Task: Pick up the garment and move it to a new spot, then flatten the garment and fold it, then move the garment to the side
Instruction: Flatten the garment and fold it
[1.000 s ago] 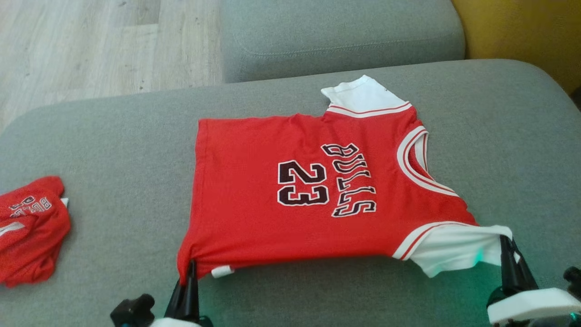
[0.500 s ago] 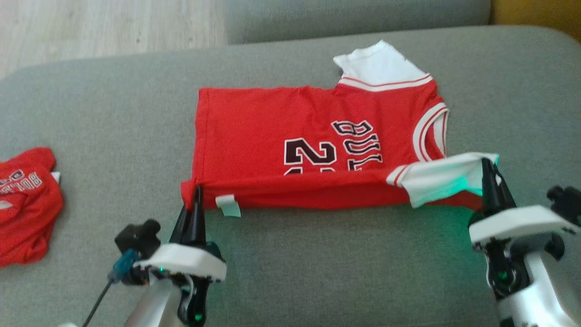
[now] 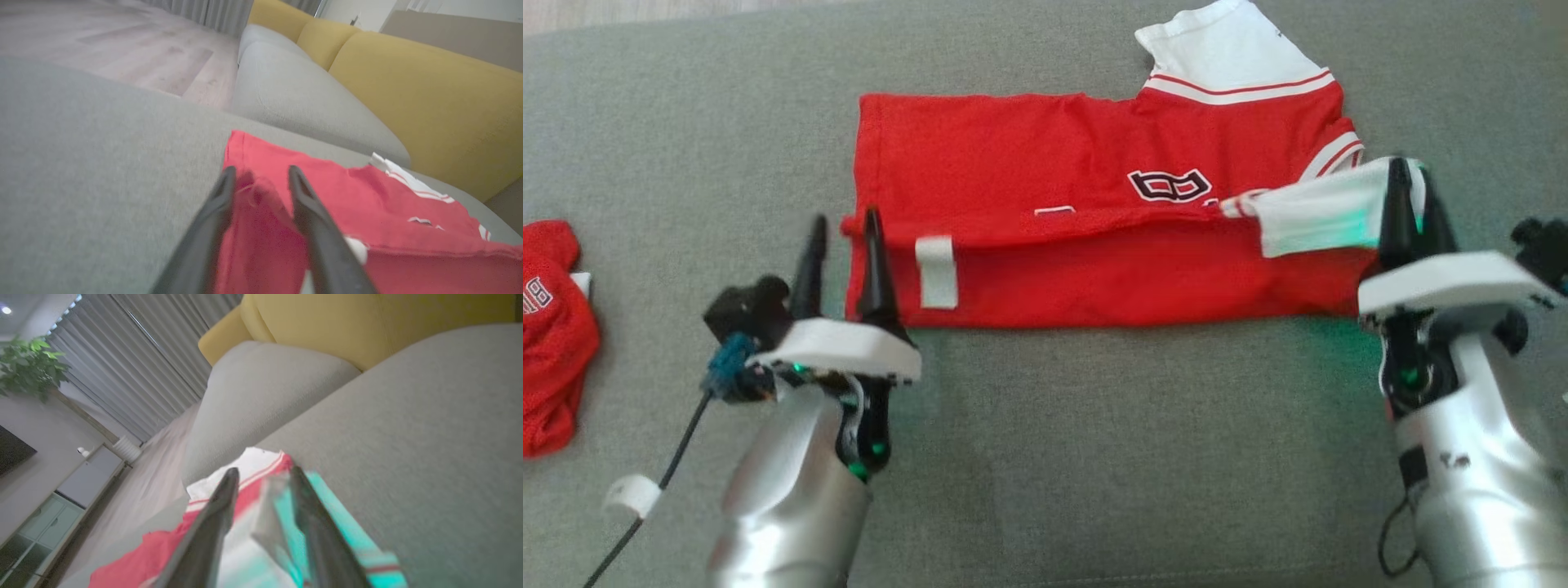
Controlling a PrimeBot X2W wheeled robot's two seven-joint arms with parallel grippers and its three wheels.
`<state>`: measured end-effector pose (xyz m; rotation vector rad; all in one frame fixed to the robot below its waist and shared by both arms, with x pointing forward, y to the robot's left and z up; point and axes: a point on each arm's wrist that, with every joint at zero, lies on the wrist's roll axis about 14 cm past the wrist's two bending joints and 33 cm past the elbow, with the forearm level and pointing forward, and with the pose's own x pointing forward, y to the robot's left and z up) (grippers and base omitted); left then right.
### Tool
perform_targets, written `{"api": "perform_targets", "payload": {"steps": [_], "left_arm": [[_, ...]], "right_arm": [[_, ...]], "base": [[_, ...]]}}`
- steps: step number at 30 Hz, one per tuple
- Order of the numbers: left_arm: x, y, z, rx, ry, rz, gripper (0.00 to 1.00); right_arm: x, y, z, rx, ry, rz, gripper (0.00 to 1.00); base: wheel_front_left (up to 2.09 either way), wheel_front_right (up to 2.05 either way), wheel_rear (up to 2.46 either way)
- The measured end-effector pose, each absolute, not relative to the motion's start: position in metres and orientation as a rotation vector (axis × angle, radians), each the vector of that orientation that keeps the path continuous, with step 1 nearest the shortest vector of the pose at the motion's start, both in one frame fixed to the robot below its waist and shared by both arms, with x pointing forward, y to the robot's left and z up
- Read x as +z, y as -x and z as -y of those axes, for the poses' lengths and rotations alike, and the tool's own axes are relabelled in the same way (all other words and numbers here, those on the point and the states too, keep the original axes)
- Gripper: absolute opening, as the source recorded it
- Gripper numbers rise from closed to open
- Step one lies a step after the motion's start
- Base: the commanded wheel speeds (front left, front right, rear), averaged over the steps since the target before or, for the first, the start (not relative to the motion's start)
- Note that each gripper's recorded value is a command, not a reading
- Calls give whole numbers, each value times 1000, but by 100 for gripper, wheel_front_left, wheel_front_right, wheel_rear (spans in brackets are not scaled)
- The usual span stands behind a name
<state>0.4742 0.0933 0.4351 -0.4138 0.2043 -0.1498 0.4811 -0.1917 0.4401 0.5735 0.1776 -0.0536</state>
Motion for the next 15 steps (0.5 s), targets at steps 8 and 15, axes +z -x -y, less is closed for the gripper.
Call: {"api": "perform_targets", "payload": {"steps": [8,15], "left_arm": [[437,-457,-105,-122,240,-178,100],[416,-411,-123,-83,120,-226,100]], "right_arm": [[455,-482,188,13,-328,-115,100],[460,-448,199,19,-132,-84,100]], "base": [[0,0,0],[0,0,0]]}}
